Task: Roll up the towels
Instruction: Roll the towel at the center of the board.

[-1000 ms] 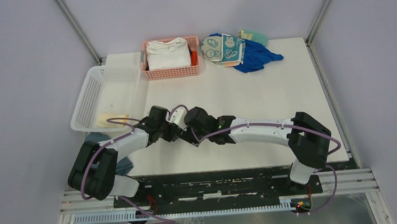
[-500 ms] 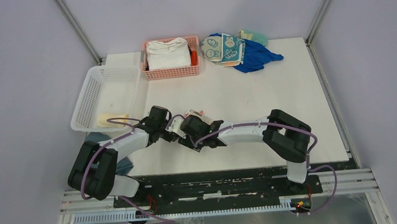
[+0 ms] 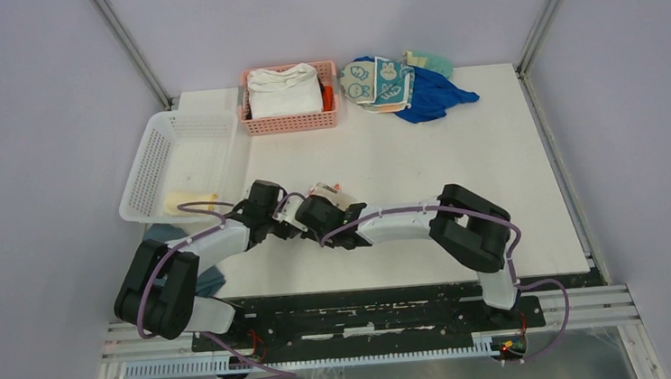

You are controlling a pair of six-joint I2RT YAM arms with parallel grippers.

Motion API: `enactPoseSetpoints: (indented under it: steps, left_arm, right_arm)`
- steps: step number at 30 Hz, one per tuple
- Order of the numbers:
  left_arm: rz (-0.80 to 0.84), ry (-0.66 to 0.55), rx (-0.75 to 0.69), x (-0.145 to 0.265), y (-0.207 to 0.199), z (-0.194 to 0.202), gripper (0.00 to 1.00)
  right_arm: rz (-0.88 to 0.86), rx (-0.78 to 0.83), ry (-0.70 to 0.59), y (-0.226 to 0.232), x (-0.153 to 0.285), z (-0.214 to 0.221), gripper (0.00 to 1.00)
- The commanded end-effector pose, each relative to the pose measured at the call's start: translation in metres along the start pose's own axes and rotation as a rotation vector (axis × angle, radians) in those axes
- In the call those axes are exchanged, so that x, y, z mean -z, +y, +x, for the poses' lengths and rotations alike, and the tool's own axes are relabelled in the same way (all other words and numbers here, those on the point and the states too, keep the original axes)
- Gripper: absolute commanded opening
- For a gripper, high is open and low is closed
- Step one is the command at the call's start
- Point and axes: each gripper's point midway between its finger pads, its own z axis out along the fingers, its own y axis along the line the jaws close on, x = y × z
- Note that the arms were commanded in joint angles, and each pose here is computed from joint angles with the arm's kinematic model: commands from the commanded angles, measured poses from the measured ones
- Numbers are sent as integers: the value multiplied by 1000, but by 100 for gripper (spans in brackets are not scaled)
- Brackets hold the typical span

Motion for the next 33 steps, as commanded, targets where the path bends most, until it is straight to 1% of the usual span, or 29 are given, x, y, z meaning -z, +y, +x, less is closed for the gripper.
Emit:
enactPoseSetpoints:
  steps: [1, 3, 6, 8, 12, 13, 15, 17, 20, 23, 28, 33]
  left_arm:
    - [26, 36, 34, 8, 2, 5, 31]
    - [46, 9, 24, 13, 2, -3, 38]
    - [70, -42, 0, 24, 2, -16, 55]
    - [107, -79, -31, 35, -3, -23, 64]
    - [153, -146, -82, 58, -7, -33, 72]
    - [174, -163, -94, 63, -7, -34, 73]
    - [217, -176, -106, 70, -8, -33, 74]
    - [255, -165, -104, 73, -8, -28, 75]
    - [301, -118, -94, 70, -6, -18, 75]
    - [315, -56, -92, 63, -5, -7, 74]
    - [333, -7, -89, 52, -10, 0, 72]
    - [329, 27, -94, 36, -19, 2, 70]
  right_arm:
    - [-93, 12, 246, 22, -16, 81, 12]
    - [-191, -44, 228, 28, -7, 74, 1]
    - [-376, -167, 178, 33, 9, 53, 1]
    - [-510, -245, 144, 39, 20, 39, 1]
    - [-752, -398, 90, 46, 36, 18, 1]
    - [-834, -441, 62, 48, 41, 10, 1]
    - [-933, -521, 21, 45, 46, 1, 1]
    - [-984, -599, -2, 38, 45, -3, 0]
    - [-1042, -721, 8, 30, 40, -4, 1]
    - [-1052, -842, 44, 21, 26, 4, 1]
    - [-998, -1008, 139, 12, 1, 38, 2]
    - [-961, -1090, 226, 11, -13, 66, 3]
